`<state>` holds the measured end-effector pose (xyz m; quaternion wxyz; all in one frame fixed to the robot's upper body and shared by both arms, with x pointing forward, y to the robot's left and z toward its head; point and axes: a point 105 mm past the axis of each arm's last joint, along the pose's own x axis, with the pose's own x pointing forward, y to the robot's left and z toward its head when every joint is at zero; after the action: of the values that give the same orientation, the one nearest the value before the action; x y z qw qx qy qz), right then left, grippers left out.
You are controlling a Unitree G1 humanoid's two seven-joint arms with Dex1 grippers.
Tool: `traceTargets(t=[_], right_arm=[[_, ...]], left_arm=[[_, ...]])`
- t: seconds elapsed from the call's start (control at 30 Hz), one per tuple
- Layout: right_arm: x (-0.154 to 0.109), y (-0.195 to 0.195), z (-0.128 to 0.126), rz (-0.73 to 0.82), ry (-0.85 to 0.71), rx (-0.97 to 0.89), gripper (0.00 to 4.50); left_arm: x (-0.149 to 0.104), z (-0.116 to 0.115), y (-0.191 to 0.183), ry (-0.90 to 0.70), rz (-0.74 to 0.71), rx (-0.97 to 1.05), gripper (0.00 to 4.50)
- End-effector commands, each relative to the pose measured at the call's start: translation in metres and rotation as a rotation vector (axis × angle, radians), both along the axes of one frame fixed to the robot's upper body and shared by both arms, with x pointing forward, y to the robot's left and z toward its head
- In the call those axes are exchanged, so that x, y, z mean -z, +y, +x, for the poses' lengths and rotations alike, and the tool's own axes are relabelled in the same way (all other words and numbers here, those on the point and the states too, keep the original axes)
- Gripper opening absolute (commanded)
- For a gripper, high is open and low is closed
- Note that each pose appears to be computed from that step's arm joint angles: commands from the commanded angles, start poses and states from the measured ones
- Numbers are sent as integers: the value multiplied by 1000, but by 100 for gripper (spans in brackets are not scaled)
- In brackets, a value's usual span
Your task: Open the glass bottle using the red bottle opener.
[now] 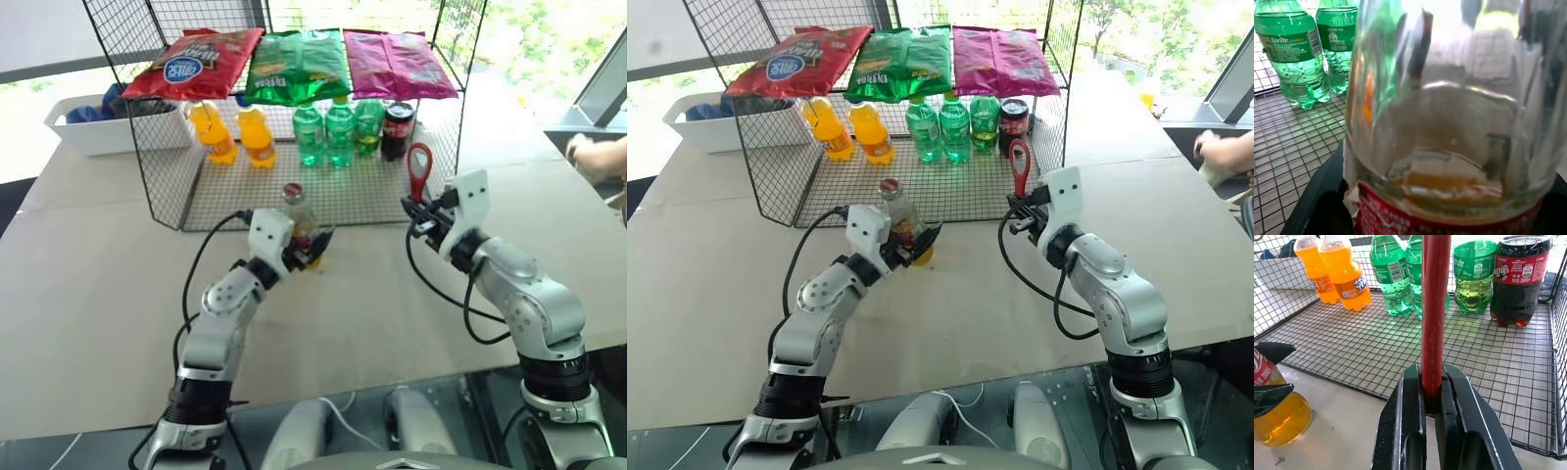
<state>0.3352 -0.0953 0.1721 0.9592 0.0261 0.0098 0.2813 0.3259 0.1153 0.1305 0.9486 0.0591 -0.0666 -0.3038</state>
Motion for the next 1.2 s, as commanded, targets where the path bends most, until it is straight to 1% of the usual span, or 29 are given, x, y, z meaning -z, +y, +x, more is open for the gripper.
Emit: traceTargets(t=[0.03, 0.07, 0.1, 0.4, 0.77, 0.93, 1.2], right_arm=[[-14, 3, -1, 11, -60, -16, 0], [-14, 4, -1, 10, -61, -17, 0], [-14, 4, -1, 9, -61, -18, 0], [-13, 5, 0, 8, -62, -19, 0], [-7, 6, 1, 2, -49, -25, 0], [-6, 7, 1, 2, -46, -32, 0], [-5, 8, 2, 0, -45, -36, 0]], left_arm=[[-10, -10, -13, -47, -31, 64, 389], [-13, -9, -13, -65, -34, 55, 422], [-16, -9, -13, -82, -34, 46, 443], [-43, -4, -11, -192, -96, -1, 443], [-59, -6, -8, -251, -110, -6, 443], [-59, -9, -12, -231, -131, 24, 443], [-63, -8, -13, -243, -138, 29, 443]])
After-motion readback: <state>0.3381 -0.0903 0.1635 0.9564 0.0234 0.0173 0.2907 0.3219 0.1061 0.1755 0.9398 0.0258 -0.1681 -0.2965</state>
